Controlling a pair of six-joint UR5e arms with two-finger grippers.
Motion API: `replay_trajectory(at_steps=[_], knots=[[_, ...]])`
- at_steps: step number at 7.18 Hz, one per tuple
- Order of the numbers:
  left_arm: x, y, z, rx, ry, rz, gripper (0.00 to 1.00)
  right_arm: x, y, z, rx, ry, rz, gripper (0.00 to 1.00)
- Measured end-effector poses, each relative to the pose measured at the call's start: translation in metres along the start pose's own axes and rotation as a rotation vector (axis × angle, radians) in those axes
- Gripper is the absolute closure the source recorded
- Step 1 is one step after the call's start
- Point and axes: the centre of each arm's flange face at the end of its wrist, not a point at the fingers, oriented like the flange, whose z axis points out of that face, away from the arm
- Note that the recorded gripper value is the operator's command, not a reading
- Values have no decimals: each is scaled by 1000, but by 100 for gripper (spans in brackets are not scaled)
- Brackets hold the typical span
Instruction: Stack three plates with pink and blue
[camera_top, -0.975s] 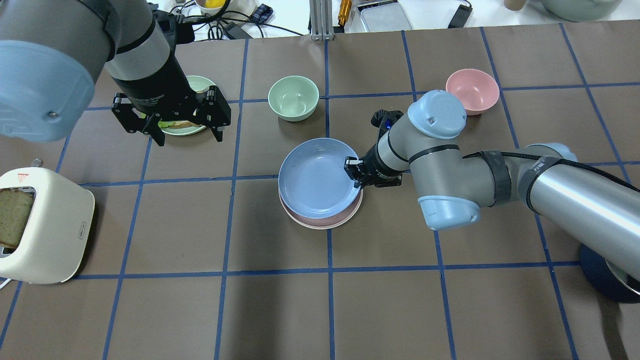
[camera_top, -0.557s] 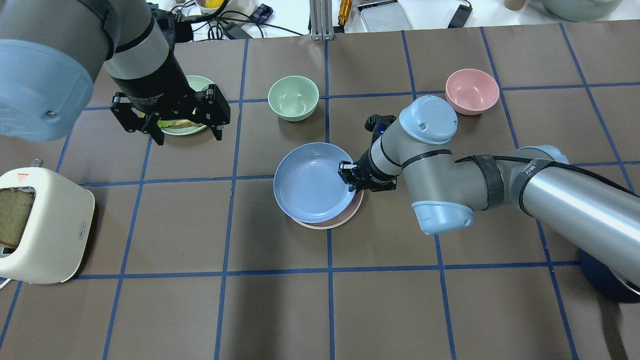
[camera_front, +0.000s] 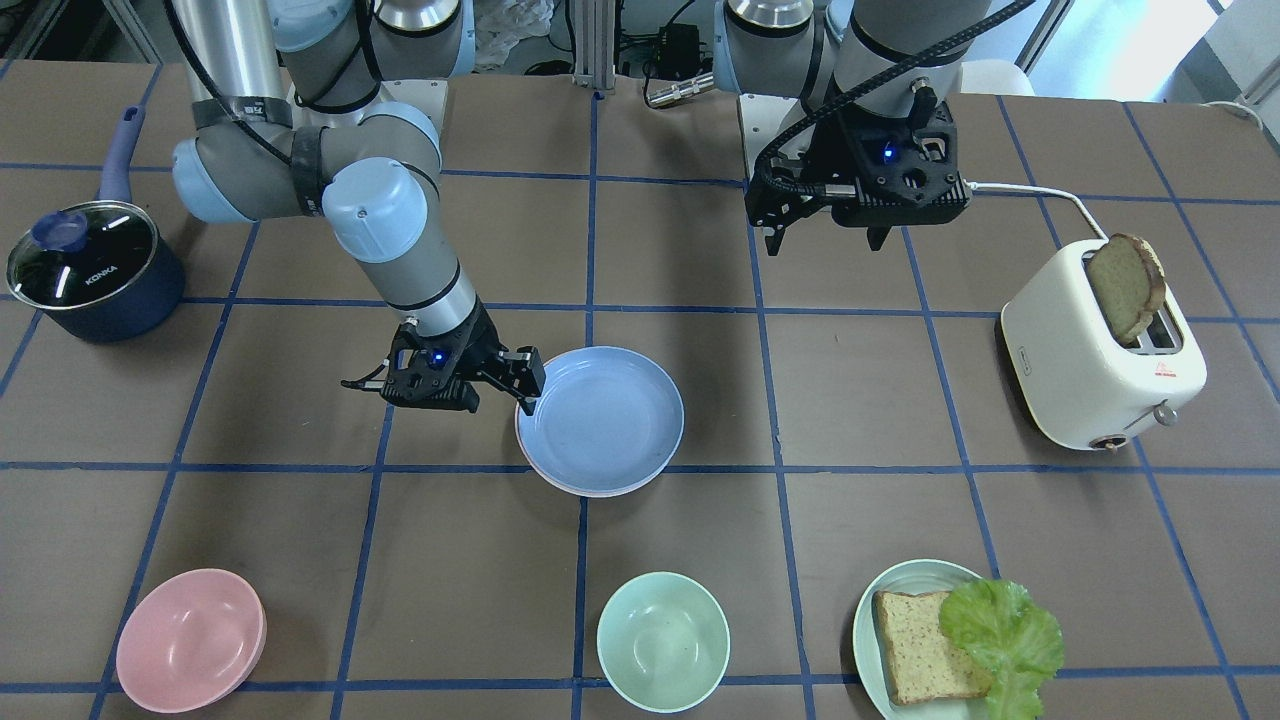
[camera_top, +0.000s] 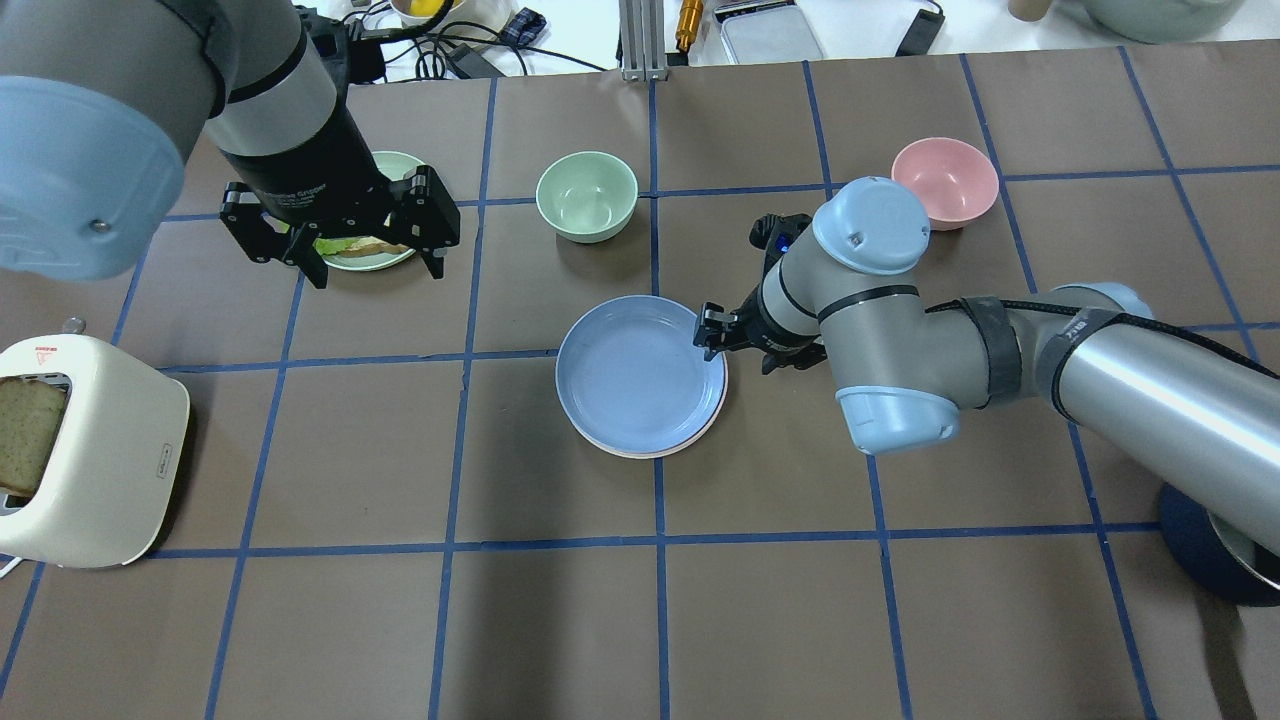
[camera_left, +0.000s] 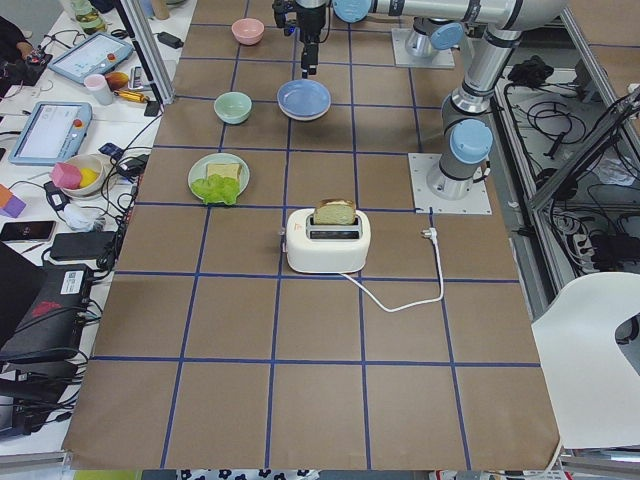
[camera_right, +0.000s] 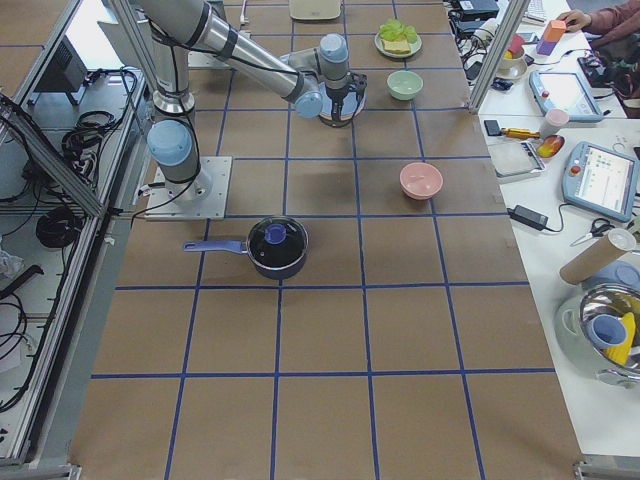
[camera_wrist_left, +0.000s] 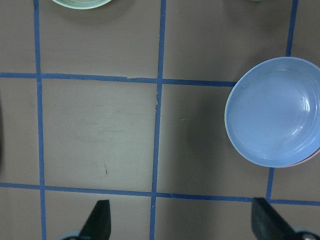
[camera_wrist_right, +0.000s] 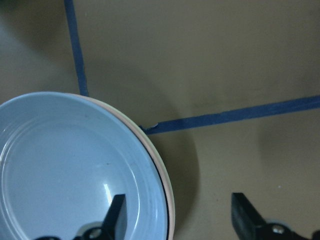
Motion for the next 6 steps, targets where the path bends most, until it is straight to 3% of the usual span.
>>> replay_trajectory(at_steps=[1,3,5,6], knots=[[0,0,0,0,0,0,0,3,-20,-16,25,34,-33,7],[0,0,0,1,0,0,0,12,-73,-65,2,137,-110,0],[0,0,-1,2,0,-2,0,25,-111,-128,-48,173,-143,0],[0,0,-1,2,-1,-2,0,26,-110,-161,-70,180,-154,0]])
